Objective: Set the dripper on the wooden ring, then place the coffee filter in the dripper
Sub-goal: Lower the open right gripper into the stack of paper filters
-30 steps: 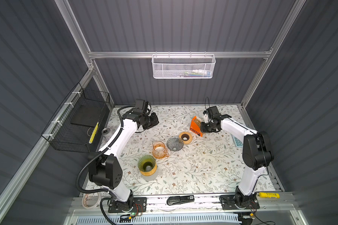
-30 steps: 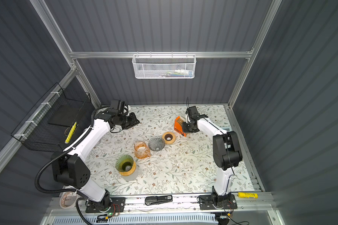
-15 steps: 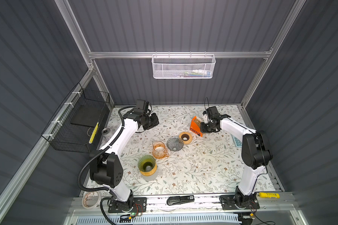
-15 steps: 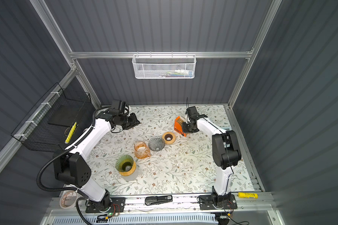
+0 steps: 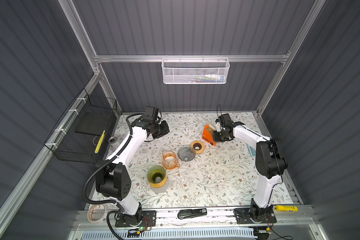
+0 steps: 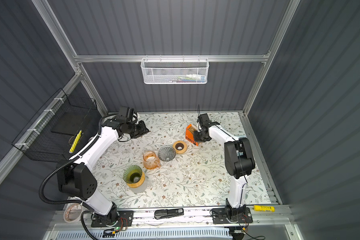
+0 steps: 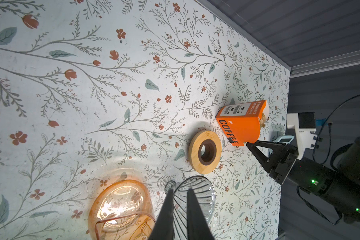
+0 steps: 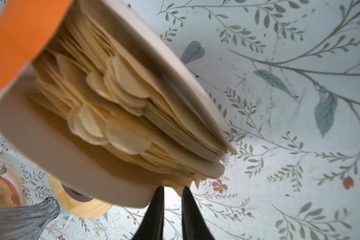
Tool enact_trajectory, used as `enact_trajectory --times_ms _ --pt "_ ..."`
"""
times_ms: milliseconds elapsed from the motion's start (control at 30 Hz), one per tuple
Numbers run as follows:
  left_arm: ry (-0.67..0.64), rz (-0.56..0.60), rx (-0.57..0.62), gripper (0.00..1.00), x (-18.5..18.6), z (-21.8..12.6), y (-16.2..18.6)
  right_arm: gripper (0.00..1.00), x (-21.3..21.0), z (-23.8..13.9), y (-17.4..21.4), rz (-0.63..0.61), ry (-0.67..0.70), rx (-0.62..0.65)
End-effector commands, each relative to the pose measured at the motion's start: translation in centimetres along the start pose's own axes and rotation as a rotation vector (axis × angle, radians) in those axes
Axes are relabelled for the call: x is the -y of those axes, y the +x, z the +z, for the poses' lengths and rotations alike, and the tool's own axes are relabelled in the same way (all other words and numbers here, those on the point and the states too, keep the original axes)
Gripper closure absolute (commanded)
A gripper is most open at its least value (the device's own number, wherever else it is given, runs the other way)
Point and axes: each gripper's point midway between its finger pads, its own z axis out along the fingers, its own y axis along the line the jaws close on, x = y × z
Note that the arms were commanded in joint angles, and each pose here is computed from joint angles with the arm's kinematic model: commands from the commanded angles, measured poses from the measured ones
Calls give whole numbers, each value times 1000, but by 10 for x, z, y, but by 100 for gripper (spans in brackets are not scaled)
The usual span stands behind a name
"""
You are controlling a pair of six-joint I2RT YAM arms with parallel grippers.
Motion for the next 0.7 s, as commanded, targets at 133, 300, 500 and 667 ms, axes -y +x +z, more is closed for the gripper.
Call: enact_trajectory --times_ms 133,300,500,667 --pt "11 15 -14 85 2 -5 7 81 -3 4 -2 -32 32 -11" --pt "11 10 -15 85 1 -4 7 82 -3 6 -2 -50 50 -14" --pt "11 8 -13 85 2 -4 7 82 -5 9 -2 -57 54 -19" --pt "11 5 -14 85 1 -4 7 82 -6 11 0 -68 62 -23"
